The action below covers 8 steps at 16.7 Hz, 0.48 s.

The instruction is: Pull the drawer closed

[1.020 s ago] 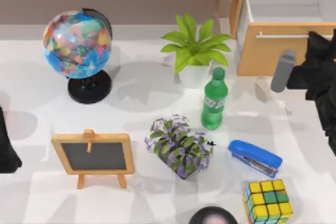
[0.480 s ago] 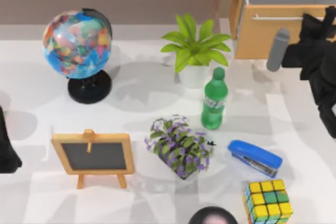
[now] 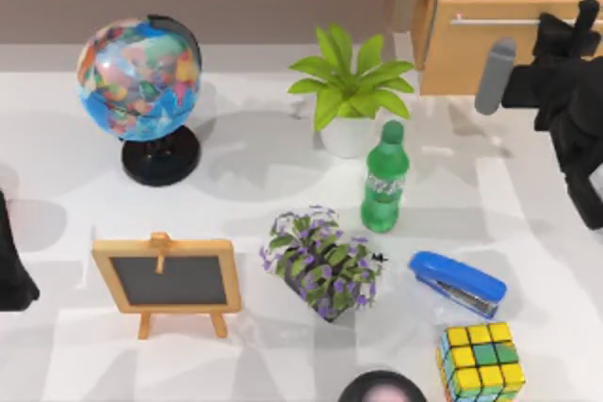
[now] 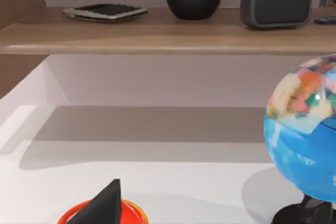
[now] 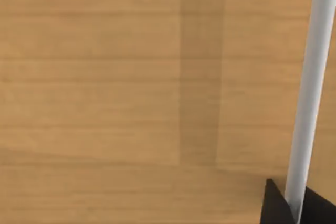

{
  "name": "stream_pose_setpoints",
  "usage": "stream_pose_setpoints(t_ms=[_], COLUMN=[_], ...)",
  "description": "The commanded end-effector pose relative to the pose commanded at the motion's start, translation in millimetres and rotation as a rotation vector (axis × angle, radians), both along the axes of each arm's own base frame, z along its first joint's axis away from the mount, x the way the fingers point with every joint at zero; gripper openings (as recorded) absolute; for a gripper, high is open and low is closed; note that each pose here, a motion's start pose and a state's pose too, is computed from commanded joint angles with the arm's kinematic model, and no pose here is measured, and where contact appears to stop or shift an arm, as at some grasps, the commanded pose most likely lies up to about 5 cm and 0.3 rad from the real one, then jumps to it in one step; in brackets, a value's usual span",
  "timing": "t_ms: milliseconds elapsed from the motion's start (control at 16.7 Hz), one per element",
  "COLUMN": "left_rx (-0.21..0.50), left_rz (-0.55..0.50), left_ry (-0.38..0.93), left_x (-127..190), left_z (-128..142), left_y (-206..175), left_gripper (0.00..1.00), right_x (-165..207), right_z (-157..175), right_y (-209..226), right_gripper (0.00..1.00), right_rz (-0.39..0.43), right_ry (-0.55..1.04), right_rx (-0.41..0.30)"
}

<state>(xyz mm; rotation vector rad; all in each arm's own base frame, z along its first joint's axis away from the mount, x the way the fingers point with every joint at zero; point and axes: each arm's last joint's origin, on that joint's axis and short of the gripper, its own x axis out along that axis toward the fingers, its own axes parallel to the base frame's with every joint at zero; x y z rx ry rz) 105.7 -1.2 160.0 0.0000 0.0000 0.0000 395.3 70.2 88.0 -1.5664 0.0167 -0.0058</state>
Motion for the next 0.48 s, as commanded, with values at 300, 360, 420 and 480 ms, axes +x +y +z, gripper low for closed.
stream_pose_setpoints(t_ms=[300,360,420,480], left_rx=[0.0,0.0,0.0,0.0], left_rz=[0.0,0.0,0.0,0.0], left_ry=[0.0,0.0,0.0,0.0], left_x=[0,0,0,0], left_z=[0,0,0,0], left_y=[0,0,0,0], left_gripper=[1.0,1.0,1.0,1.0], right_x=[34,39,42,44], right_z=[-1,0,0,0], right_y=[0,0,0,0], right_gripper=[0.0,0.0,0.0,0.0], right_rz=[0.002,0.003,0.004,0.004], right_ry=[0.004,0.004,0.003,0.002], right_rx=[-0.001,0.0,0.001,0.001])
